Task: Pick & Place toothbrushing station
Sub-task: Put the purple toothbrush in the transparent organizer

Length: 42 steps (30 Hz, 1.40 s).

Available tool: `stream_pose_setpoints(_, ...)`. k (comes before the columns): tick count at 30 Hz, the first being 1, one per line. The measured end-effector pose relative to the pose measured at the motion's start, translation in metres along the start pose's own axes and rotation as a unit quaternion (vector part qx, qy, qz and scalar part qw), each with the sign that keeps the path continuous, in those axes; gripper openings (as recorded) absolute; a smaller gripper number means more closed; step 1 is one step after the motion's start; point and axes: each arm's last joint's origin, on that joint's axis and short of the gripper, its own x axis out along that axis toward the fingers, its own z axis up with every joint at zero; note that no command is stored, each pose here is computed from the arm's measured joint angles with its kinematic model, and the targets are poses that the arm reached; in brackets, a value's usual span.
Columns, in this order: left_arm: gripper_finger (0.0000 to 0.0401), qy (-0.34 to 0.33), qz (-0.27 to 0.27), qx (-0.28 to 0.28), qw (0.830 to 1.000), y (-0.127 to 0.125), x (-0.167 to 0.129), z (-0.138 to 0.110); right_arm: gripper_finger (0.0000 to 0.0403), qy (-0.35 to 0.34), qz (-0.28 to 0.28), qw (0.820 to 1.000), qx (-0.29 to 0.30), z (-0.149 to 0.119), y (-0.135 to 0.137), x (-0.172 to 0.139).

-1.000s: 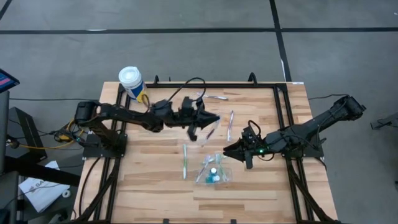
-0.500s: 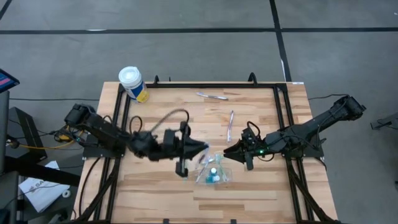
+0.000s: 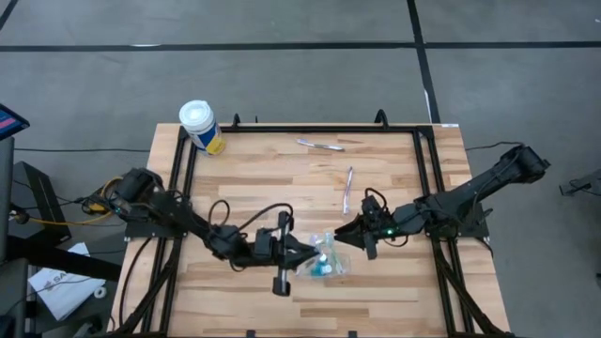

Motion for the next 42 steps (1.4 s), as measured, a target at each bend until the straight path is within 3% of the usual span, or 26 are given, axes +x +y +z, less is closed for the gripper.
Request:
stream_pose_setpoints(3,0.0,-0.019,-0.004,0.007,1.0,-0.007,-0.002,-0.009,0.0127,0.017,-0.002,1.0,-0.004,-0.006,-0.002,0.007)
stream_pose_setpoints(11,0.0,0.005,-0.008,0.028,1.0,-0.024,-0.011,-0.05,0.0127,0.05,-0.002,0.999,-0.02,-0.03,-0.006,0.03)
stream_pose_setpoints(21,0.0,0.045,0.001,0.068,0.997,-0.021,-0.025,-0.101,0.0127,0.088,0.001,0.996,-0.032,-0.059,-0.011,0.051)
stream_pose_setpoints(33,0.0,0.023,0.024,0.079,0.996,0.023,-0.05,-0.074,0.0127,0.088,0.009,0.996,-0.029,-0.06,-0.017,0.061)
stream_pose_setpoints(42,0.0,0.048,0.015,0.075,0.996,0.027,-0.064,-0.088,0.0127,0.082,0.007,0.996,-0.035,-0.051,-0.023,0.065)
